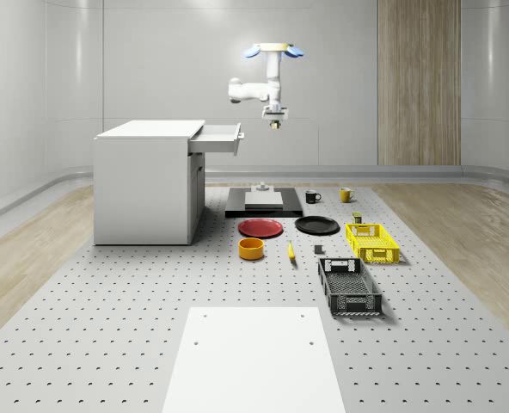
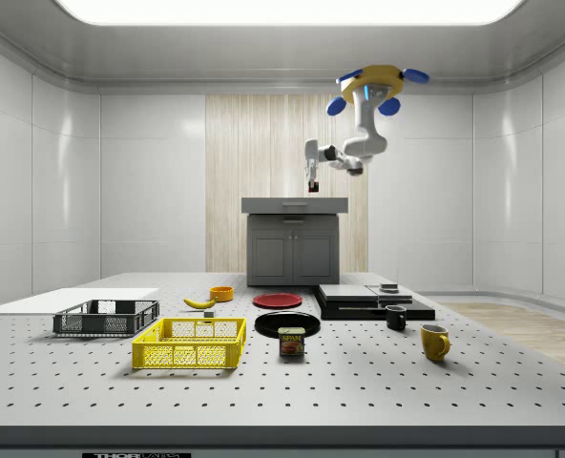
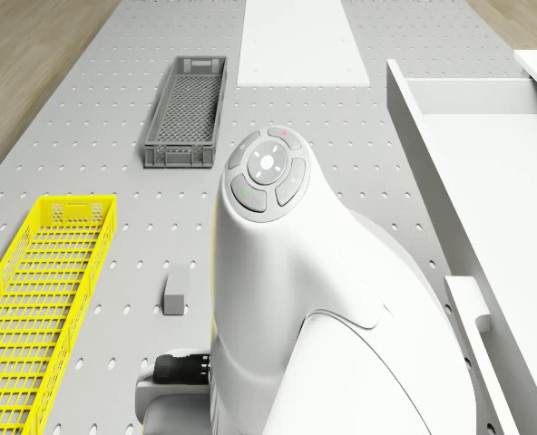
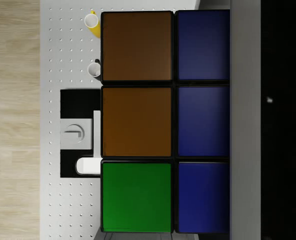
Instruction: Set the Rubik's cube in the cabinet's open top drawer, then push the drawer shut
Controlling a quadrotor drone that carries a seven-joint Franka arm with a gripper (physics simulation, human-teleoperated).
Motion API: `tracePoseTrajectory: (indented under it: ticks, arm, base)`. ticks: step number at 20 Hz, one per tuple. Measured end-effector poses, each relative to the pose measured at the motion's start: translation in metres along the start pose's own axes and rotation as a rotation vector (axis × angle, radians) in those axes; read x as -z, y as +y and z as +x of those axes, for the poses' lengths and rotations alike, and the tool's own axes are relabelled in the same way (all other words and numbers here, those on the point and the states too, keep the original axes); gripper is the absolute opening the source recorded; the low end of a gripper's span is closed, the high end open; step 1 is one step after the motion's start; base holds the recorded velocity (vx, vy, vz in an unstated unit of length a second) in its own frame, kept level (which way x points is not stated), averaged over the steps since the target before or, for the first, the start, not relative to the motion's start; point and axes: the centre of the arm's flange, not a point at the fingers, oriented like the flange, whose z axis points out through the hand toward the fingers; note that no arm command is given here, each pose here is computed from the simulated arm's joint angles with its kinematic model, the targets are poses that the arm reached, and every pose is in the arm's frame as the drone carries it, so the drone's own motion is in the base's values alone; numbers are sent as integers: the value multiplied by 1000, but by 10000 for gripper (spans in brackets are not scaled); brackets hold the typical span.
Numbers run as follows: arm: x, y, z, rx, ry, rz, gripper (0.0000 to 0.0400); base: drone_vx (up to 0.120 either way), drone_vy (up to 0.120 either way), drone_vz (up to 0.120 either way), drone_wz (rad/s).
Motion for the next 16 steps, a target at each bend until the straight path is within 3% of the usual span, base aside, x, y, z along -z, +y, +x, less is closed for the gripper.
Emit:
tracePoseTrajectory:
  ticks: [13, 16]
  arm:
    - [0, 0, 0, 0, 0, 0, 325]
    - [0, 0, 0, 0, 0, 0, 325]
  base:
    - [0, -120, 120, 0]
    - [0, -120, 13, 0]
